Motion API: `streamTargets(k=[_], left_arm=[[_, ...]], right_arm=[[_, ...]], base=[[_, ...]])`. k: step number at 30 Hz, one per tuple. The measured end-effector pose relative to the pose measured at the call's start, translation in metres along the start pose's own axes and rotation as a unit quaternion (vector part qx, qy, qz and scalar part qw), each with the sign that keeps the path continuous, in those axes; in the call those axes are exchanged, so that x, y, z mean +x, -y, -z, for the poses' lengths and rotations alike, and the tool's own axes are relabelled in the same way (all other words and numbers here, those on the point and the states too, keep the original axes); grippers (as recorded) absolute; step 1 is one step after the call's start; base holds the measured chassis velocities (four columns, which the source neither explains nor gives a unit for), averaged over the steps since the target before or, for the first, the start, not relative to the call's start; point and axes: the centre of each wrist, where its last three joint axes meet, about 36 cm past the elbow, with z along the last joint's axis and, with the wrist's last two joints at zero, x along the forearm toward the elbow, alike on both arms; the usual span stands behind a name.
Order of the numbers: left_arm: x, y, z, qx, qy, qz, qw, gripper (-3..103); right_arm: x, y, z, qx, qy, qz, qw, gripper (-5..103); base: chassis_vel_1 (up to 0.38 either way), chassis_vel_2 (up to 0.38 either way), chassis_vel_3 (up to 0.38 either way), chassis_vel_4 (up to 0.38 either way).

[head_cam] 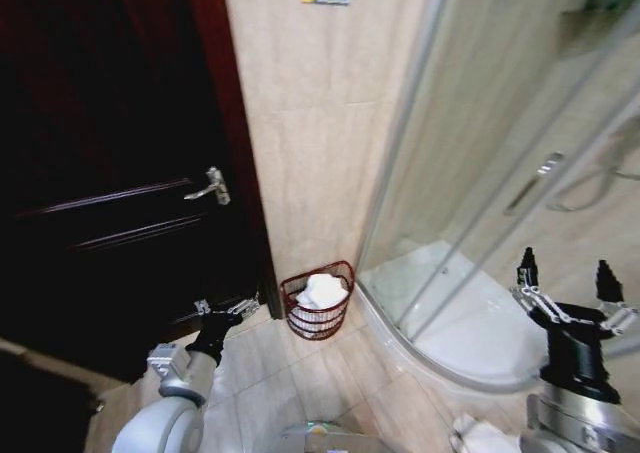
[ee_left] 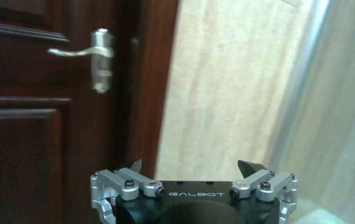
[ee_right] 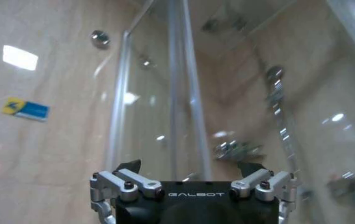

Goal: Discard the used towel into the hamper.

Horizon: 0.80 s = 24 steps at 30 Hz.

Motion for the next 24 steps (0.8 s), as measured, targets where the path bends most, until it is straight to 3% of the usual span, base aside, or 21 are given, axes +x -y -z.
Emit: streamTargets(k=[14,24], left_arm=[[0.0000,0.0000,0.0000,0.000,0.000,0.000,1.0000,100],[0.0000,0.0000,0.0000,0.000,0.000,0.000,1.0000,100]], right_arm=[[0.0023,-0.0024,-0.0030,0.006,0.009,-0.025,1.000,100],[0.0026,0.0001,-0.0063,-0.003,0.007,-0.033,0.999,100]], base=[[-0.123,-0.126,-0.124,-0.118],[-0.025,-0.030,-0.023,-0.022]])
